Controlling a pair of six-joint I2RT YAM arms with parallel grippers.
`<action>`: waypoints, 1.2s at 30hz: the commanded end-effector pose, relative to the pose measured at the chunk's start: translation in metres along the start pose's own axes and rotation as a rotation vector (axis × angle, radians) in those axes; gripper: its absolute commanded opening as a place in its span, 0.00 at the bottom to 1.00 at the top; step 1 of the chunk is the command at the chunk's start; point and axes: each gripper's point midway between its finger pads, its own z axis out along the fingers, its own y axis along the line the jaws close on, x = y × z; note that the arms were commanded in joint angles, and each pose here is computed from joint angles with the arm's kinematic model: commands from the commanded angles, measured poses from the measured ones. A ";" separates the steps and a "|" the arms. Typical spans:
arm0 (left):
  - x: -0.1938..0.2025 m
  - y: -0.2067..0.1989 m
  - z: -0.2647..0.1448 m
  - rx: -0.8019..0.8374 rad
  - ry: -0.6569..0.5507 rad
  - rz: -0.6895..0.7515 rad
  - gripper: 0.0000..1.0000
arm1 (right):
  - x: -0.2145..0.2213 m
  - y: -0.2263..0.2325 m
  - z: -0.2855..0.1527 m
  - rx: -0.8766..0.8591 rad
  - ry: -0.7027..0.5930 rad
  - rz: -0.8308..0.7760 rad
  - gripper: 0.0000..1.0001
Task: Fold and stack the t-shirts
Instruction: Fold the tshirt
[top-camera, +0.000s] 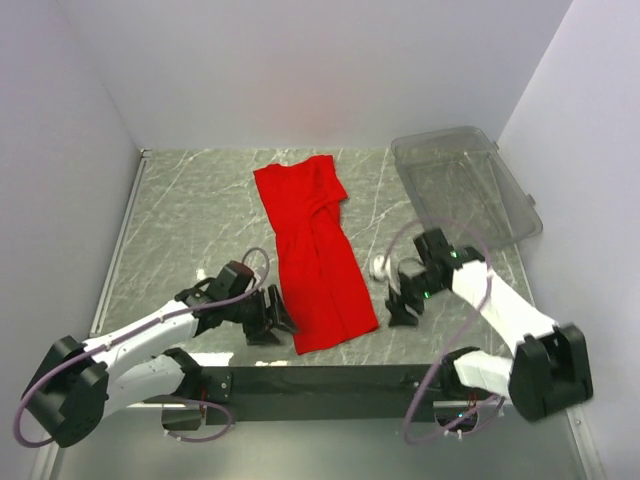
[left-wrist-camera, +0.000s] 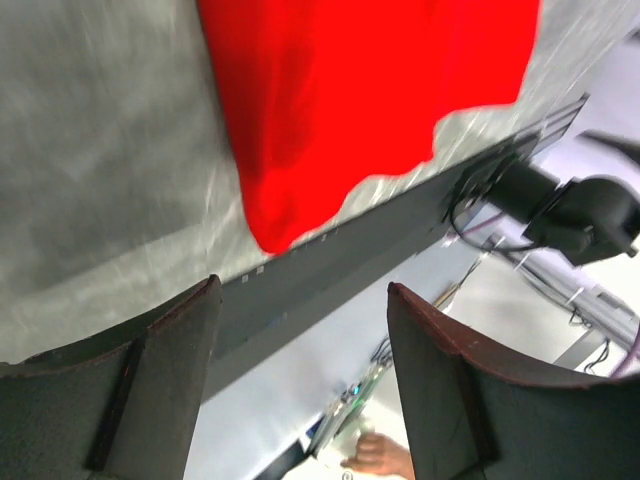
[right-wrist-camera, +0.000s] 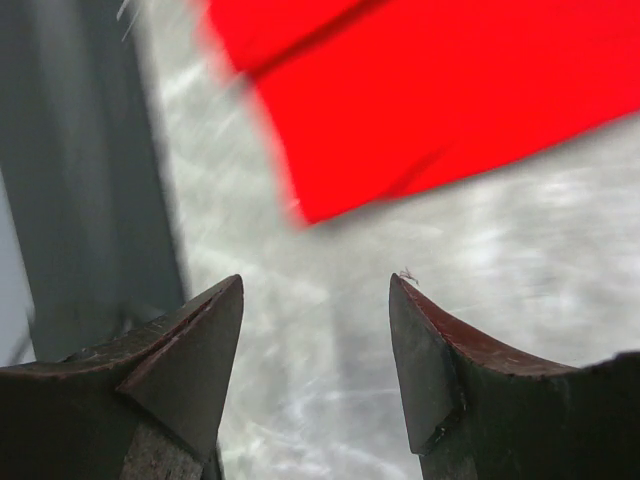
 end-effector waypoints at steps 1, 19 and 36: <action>0.011 0.001 0.002 -0.024 -0.009 -0.056 0.72 | 0.023 0.031 -0.007 -0.046 0.017 -0.327 0.67; 0.032 0.003 0.047 -0.215 0.033 0.020 0.63 | 0.015 0.010 0.025 0.080 -0.023 -0.667 0.64; 0.027 0.001 0.052 -0.250 0.015 0.066 0.01 | 0.014 0.020 0.043 0.020 -0.053 -0.839 0.64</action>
